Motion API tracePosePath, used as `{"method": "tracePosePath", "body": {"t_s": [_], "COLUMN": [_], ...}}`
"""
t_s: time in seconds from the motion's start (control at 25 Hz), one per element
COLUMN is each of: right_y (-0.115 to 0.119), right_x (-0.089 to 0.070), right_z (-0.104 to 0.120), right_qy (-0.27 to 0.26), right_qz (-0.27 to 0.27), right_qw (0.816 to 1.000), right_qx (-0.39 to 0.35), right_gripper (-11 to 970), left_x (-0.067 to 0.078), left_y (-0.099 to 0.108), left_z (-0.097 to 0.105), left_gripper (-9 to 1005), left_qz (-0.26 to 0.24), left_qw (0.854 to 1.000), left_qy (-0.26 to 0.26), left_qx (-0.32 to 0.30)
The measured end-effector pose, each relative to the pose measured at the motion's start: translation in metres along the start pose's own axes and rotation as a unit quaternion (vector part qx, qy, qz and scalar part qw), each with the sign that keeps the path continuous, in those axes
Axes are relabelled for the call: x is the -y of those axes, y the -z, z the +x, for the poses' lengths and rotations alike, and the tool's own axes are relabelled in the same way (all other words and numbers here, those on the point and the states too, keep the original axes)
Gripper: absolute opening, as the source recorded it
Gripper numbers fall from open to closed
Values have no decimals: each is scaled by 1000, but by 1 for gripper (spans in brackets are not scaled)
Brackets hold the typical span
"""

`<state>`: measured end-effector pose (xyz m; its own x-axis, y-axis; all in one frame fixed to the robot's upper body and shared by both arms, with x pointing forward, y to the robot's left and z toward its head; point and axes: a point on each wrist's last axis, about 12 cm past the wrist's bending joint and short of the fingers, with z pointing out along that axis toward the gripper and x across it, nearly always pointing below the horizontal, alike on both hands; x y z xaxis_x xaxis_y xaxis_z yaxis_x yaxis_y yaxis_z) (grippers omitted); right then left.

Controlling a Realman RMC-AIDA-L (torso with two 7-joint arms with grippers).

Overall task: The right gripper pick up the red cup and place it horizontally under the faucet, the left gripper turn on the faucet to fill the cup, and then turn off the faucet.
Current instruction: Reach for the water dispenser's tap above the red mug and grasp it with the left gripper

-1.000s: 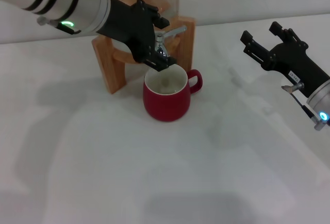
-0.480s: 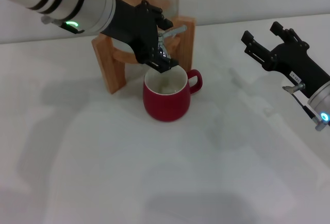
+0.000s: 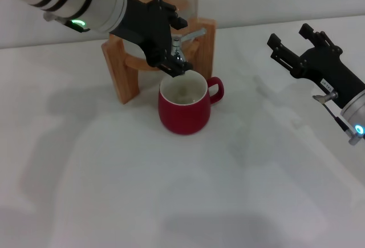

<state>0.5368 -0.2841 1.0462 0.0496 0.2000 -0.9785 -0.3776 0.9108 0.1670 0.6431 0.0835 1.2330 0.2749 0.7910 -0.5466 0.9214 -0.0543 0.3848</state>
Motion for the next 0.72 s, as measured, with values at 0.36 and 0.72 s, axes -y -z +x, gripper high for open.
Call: {"method": "tracePosePath", "body": {"t_s": [0.36, 0.72], "right_y": [-2, -3], "right_x": [0, -1], "right_z": [-1, -1], "right_qy": [0, 0], "right_qz": [0, -1], "right_qw": [1000, 1000], "right_qx": [1, 2], "right_gripper": [872, 872], "left_x": [-1, -3], "left_y": [-1, -3], "left_z": [-1, 0], "left_gripper": [859, 859], "left_qz": [-5, -14], "left_qw": [1000, 1000], "left_qy": [-14, -27], "left_qx": [-6, -8]}}
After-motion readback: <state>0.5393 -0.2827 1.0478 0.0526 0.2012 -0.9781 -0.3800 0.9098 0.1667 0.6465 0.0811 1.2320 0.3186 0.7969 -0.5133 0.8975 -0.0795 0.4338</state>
